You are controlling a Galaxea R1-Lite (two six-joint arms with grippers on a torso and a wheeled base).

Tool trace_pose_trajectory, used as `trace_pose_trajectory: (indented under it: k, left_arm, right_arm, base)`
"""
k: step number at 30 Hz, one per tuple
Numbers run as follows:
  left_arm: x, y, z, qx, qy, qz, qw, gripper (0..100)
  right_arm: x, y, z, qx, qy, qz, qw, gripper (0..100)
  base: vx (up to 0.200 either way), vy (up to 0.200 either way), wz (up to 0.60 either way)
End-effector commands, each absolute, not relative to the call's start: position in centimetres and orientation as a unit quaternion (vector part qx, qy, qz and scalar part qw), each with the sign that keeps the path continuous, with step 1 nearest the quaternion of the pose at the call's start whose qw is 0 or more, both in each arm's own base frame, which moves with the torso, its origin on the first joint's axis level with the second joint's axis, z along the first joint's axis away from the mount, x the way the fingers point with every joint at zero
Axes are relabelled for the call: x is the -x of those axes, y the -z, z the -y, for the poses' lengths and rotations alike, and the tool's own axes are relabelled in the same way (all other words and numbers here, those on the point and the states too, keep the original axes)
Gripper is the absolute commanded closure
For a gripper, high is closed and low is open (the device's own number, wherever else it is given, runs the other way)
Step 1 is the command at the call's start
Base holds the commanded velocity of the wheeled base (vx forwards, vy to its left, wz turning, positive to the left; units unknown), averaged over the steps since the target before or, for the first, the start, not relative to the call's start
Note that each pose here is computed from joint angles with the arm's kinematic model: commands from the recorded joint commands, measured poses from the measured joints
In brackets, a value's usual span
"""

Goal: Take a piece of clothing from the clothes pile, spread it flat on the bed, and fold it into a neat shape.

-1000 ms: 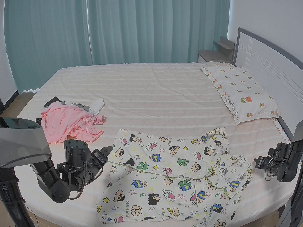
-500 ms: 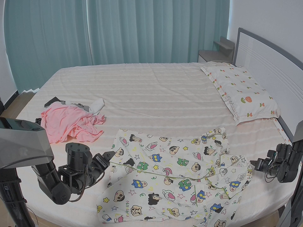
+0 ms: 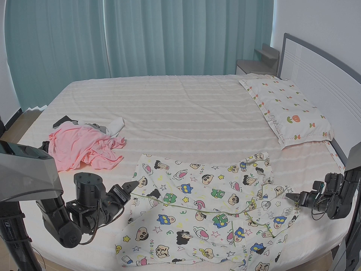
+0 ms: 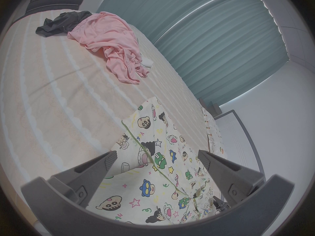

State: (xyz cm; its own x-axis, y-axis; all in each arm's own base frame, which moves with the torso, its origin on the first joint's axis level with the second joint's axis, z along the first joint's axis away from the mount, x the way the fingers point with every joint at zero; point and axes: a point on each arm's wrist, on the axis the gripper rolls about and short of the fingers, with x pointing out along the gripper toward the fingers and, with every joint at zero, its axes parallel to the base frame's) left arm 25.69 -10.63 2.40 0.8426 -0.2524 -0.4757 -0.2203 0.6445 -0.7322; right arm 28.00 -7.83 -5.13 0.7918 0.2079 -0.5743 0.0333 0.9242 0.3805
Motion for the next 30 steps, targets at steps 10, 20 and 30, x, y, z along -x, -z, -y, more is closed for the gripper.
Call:
trace_pose_trajectory:
  k: [10, 20, 30]
  left_arm:
    - [-25.7, -2.1, 10.7, 0.418, 0.006, -0.284, 0.863, 0]
    - [-25.8, -2.0, 10.7, 0.417, 0.005, -0.282, 0.864, 0]
    - [-25.8, -2.0, 10.7, 0.417, 0.005, -0.282, 0.864, 0]
  right_arm:
    - [-29.9, 5.3, 10.4, -0.204, 0.006, -0.281, 0.938, 100]
    - [-30.7, 4.8, 11.6, -0.213, 0.039, -0.254, 0.943, 100]
    - [-31.8, 4.4, 12.5, -0.223, 0.074, -0.227, 0.945, 100]
  base:
    - [0.000, 0.000, 0.00]
    - [0.000, 0.000, 0.00]
    - [0.000, 0.000, 0.00]
